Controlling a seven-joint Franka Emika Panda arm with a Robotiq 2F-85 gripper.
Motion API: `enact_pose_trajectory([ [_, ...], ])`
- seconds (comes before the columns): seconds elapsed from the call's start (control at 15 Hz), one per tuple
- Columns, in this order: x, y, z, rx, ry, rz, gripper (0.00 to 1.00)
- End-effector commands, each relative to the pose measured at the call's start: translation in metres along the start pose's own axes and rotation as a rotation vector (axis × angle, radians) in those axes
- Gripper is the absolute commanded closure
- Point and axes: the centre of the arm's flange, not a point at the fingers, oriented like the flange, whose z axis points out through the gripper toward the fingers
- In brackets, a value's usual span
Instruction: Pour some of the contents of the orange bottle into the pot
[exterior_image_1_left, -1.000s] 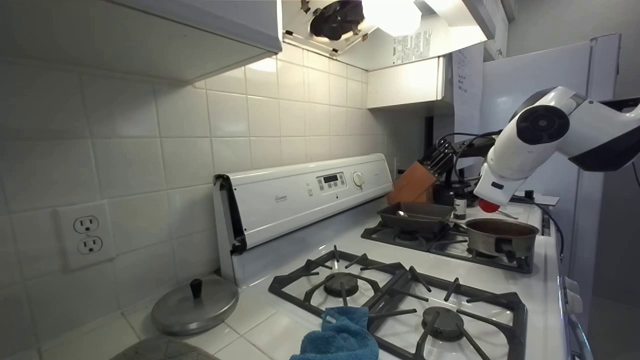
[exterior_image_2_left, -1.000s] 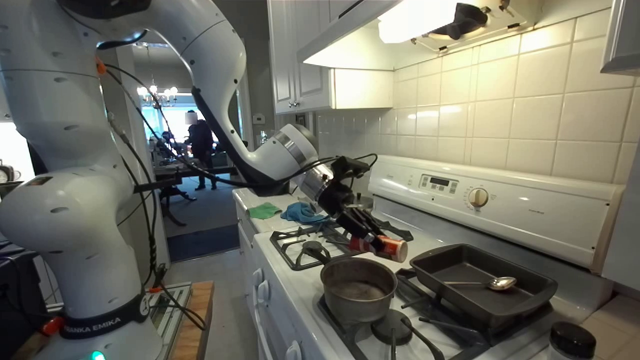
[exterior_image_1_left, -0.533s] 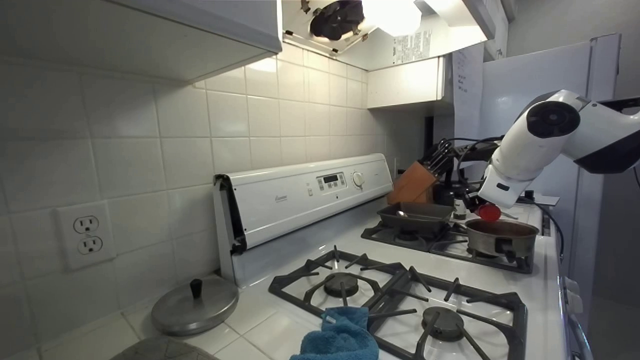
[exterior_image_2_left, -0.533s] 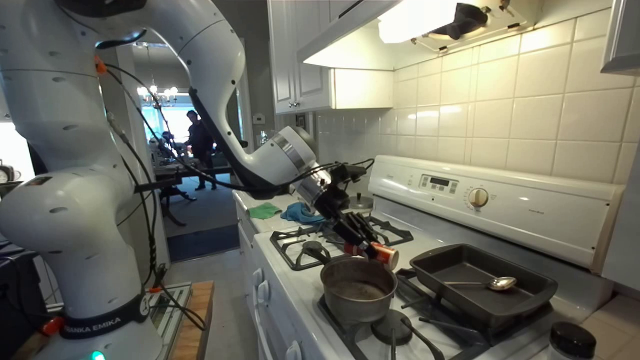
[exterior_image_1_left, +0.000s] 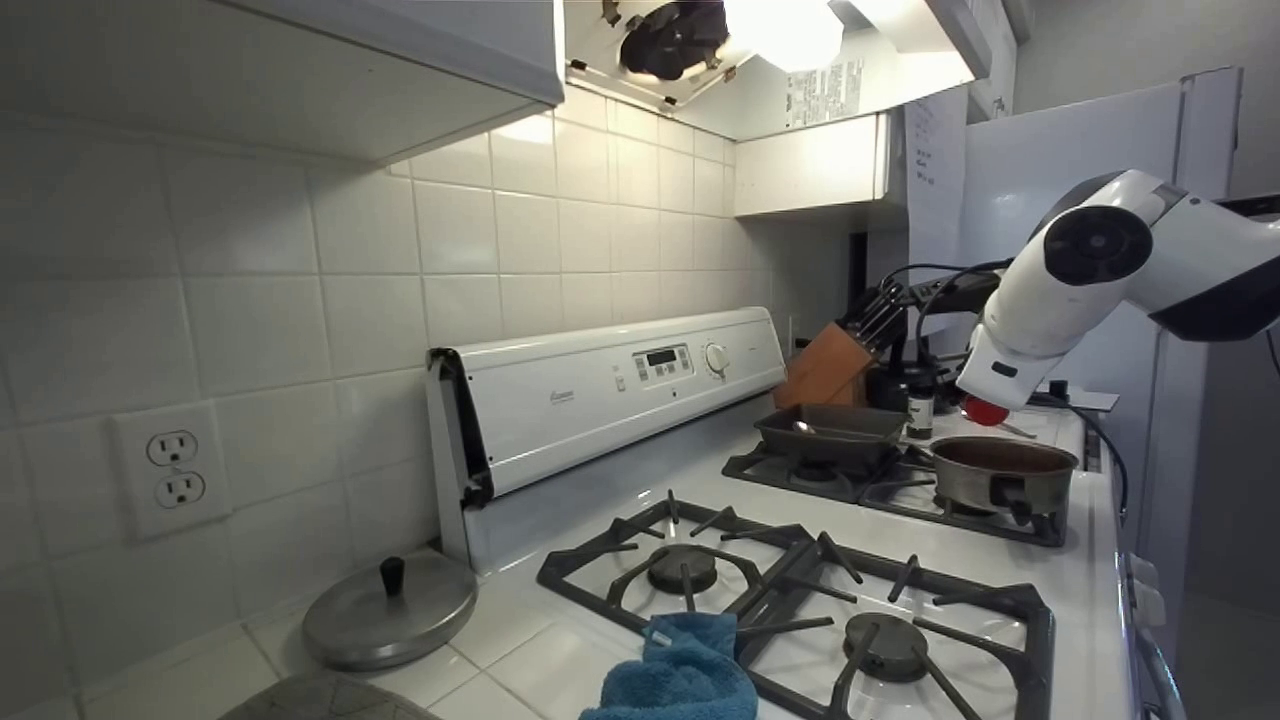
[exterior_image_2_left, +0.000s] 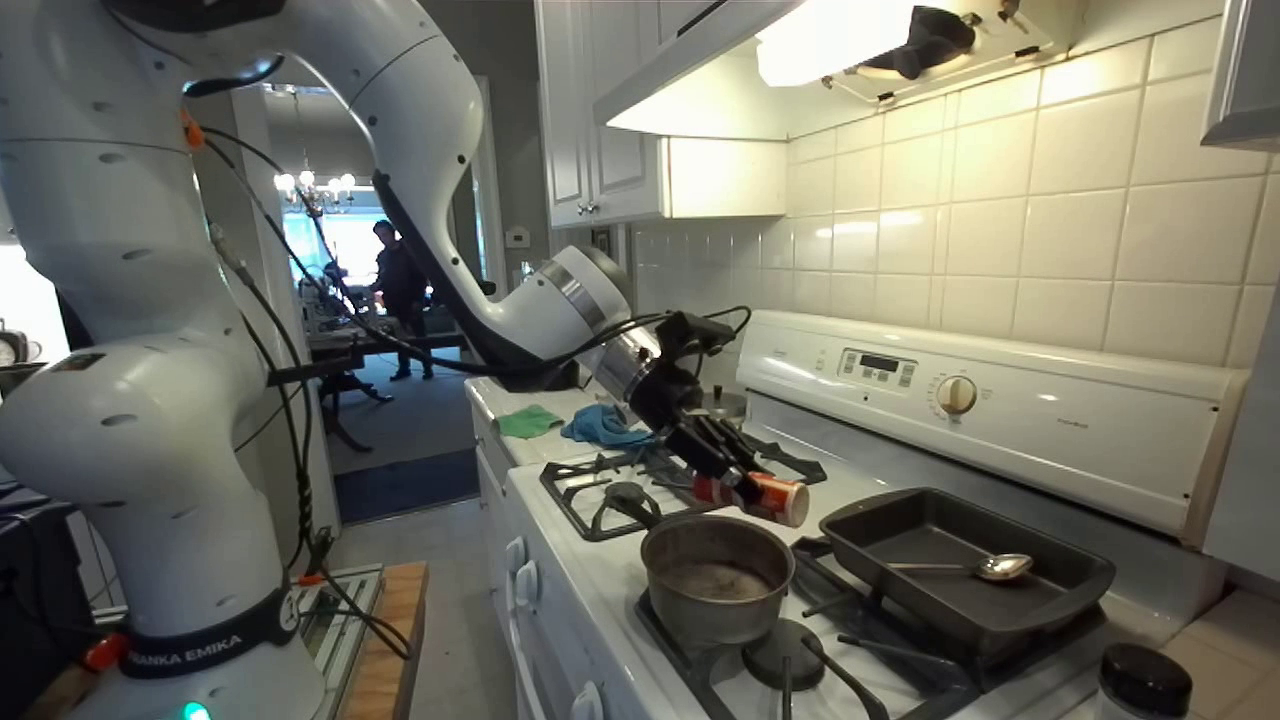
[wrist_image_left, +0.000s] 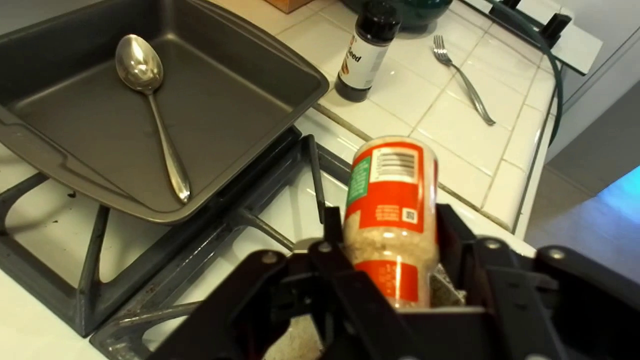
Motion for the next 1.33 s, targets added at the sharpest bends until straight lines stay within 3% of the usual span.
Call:
enact_pose_trajectory([
  [0.0,-0.005,-0.008,-0.013,-0.002,0.001,-0.011,0.77],
  [0.2,0.004,-0.013,-0.004,0.044,0.048,-0.066,0.77],
  [0.4,0.011,-0.02,0.001,0.029,0.103,-0.054,0.77],
  [0.73,-0.001,-0.033,0.006,-0.001,0.117,0.047,0.77],
  [1.27,-0.039,-0.086,0.037,-0.088,0.237,0.319,0.77],
])
